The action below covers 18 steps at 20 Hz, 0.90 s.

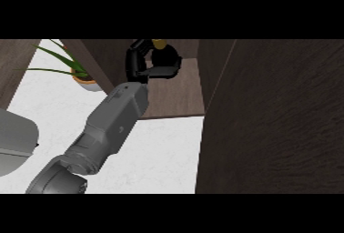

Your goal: Pick up the wine, place it into the cabinet and close the cabinet

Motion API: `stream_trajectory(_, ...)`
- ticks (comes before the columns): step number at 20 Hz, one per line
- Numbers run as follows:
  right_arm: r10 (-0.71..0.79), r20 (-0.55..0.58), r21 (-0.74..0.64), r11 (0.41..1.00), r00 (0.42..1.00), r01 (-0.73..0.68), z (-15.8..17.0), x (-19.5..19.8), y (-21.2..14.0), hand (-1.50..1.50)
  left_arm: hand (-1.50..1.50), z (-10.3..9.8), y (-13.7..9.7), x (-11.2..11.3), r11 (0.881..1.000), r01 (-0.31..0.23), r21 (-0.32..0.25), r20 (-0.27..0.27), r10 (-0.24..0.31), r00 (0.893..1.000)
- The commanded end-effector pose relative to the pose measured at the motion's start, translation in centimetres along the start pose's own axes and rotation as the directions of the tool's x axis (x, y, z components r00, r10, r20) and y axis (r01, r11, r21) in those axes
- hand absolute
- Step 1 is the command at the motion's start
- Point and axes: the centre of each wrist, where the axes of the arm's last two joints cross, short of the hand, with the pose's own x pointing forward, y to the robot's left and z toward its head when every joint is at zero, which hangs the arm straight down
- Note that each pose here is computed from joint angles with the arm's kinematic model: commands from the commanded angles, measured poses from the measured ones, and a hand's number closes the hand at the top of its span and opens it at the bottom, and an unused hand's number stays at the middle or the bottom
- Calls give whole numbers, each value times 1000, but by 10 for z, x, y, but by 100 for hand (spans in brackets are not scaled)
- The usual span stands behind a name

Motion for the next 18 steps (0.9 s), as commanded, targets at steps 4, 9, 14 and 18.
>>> stream_trajectory(4,-16,34,19,1000,999,16,6,12,-4,-150,-150,2,11,-7,995,89,42,-37,-88,995)
stream_trajectory(9,-35,34,-3,999,999,35,13,7,2,-150,-150,9,30,-20,990,138,33,-39,-136,990)
stream_trajectory(14,-33,27,7,999,999,33,1,4,3,-150,-150,18,17,-25,980,199,21,-28,-199,980)
stream_trajectory(18,-4,36,21,1000,999,4,4,6,4,-150,-150,14,25,-24,974,224,21,-40,-223,974)
